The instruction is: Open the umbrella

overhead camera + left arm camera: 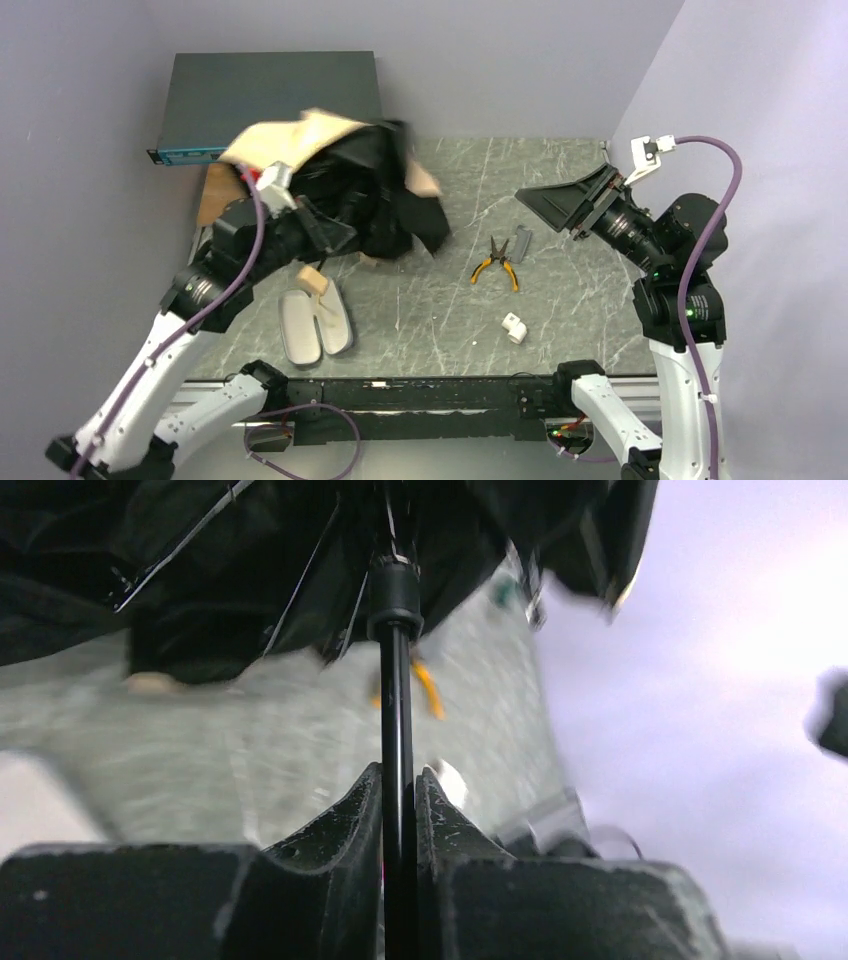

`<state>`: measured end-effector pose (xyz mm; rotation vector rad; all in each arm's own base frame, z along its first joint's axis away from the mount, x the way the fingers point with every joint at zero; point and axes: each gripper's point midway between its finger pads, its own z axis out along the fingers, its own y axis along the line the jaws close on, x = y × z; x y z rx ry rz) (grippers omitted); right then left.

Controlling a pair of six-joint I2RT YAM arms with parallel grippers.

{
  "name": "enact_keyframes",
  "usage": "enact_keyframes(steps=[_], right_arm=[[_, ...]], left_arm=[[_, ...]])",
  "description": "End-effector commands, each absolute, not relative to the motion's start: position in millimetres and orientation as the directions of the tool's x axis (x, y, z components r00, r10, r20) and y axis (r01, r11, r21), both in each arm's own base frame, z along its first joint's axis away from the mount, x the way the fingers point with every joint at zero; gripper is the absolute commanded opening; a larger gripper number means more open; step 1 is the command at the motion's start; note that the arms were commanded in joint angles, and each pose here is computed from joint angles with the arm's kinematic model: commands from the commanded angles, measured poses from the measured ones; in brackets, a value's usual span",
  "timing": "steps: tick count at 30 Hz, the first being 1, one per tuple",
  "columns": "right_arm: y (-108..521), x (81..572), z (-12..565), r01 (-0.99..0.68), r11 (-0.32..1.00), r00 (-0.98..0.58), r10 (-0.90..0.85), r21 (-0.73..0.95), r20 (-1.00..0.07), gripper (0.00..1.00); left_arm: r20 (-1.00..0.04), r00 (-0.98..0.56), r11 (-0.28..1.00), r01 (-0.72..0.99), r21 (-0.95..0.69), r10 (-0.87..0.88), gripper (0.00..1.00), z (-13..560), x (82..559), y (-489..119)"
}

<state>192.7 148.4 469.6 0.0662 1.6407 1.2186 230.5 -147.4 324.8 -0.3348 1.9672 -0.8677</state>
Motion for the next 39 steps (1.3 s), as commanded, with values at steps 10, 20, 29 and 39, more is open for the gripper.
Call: enact_keyframes(steps=[10, 20, 29, 39], right_arm=[[159.9, 150.9, 487.1, -0.573, 0.369, -0.499, 0.551, 0.732, -0.669, 0.93], [151.6, 165.8, 451.5, -0.467, 0.358, -0.506, 0.642, 0.809, -0.576, 0.82], [168.1, 209.1, 407.9, -0.397, 0.299, -0.572, 0.659, 0.868, -0.489, 0.70], [235.9, 232.7, 393.0, -0.440, 0.355, -0.590, 0.578, 0.824, -0.564, 0.69]], left_arm=[[-0.670, -0.608, 0.359, 0.565, -0.742, -0.426, 0.00, 451.1, 197.5, -306.0], [-0.617, -0.618, 0.334, 0.521, -0.785, -0.487, 0.00, 437.5, 239.4, -350.9], [-0.594, -0.639, 0.230, 0.563, -0.794, -0.488, 0.00, 446.5, 232.8, -363.7], [-0.581, -0.662, 0.210, 0.556, -0.804, -0.473, 0.00, 440.0, 220.1, -356.6]])
